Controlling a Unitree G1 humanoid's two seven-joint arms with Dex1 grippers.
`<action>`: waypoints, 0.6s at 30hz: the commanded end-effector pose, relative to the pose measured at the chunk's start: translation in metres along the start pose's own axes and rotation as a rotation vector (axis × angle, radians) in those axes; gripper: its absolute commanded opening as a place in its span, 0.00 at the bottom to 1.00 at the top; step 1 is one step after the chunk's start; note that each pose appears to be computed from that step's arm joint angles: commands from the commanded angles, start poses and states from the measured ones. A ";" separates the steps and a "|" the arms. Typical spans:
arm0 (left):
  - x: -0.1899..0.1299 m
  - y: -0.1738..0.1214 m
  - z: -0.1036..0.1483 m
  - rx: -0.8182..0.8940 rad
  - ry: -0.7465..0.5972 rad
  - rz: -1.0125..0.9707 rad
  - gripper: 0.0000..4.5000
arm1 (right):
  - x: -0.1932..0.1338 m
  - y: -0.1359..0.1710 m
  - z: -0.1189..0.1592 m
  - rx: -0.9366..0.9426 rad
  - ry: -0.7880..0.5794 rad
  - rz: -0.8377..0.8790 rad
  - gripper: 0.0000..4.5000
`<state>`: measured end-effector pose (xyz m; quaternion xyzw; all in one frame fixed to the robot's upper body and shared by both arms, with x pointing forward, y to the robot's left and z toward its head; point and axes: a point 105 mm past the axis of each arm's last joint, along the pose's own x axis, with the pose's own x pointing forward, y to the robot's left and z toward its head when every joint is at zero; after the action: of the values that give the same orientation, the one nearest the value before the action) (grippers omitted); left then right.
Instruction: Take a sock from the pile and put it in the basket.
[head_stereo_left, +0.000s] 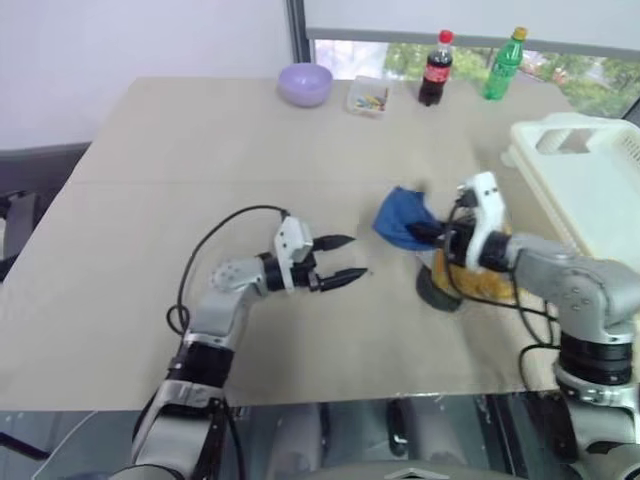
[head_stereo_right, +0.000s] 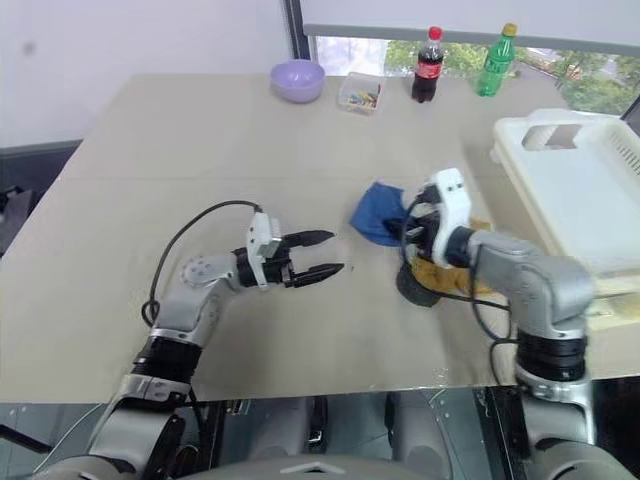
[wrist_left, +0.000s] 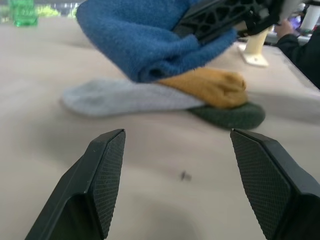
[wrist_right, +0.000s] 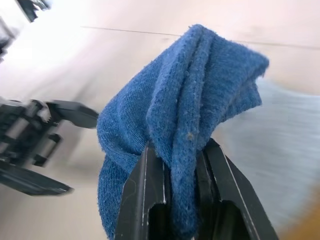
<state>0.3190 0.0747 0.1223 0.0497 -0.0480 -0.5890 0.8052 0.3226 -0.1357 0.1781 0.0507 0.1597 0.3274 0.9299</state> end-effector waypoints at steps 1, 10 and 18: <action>0.027 -0.008 0.034 0.082 -0.124 -0.046 0.80 | -0.043 -0.033 0.041 -0.071 -0.109 -0.150 0.01; 0.068 -0.013 0.070 0.133 -0.257 -0.072 0.80 | -0.121 -0.124 0.056 -0.030 -0.156 -0.467 0.01; 0.068 -0.016 0.060 0.154 -0.212 -0.103 0.80 | -0.149 -0.196 0.027 0.073 -0.152 -0.664 0.38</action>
<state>0.3197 0.0059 0.1791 0.0388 -0.1654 -0.6214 0.7649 0.3373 -0.3721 0.1874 0.0781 0.1374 -0.0003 0.9874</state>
